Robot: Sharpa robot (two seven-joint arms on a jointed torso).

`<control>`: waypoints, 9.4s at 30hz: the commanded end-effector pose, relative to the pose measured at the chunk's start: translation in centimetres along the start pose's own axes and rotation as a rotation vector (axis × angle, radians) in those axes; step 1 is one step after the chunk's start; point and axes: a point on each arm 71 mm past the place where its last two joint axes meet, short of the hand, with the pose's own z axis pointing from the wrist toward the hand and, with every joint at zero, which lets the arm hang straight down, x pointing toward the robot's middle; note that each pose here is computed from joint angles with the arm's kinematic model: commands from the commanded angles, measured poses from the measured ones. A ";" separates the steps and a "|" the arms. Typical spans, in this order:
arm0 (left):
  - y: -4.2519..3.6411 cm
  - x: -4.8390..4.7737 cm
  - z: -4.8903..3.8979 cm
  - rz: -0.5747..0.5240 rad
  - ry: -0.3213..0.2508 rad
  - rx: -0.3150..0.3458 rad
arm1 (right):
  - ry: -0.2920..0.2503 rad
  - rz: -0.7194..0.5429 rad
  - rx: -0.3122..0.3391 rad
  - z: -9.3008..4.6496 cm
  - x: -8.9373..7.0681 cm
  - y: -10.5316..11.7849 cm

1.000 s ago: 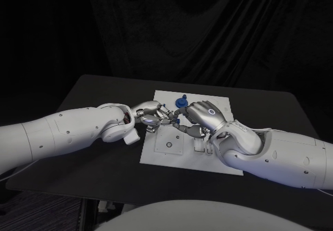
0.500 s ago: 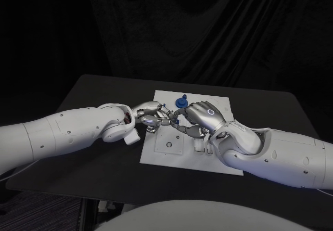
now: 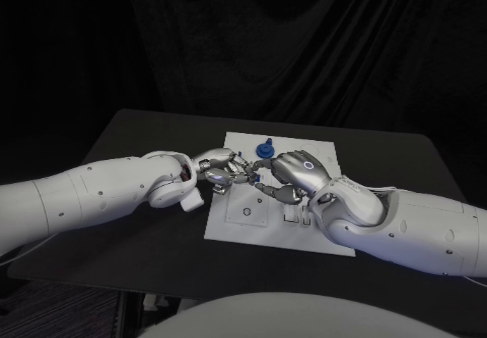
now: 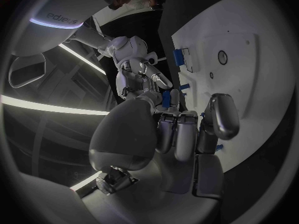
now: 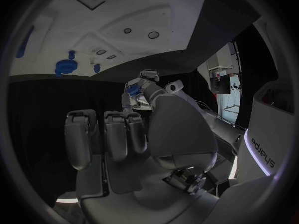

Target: Assemble the parts on the task board

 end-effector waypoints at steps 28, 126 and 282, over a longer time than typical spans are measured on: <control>-2.16 -4.27 1.70 0.263 -0.043 -0.344 | -0.032 -0.118 0.144 -3.5 -7.0 -5.5; -3.43 -1.48 7.67 0.350 -0.060 -0.687 | 0.003 -0.207 0.278 -5.0 -9.8 -9.6; -4.92 -8.26 2.10 0.556 -0.226 -0.575 | 0.018 -0.216 0.312 -5.7 -9.9 -10.4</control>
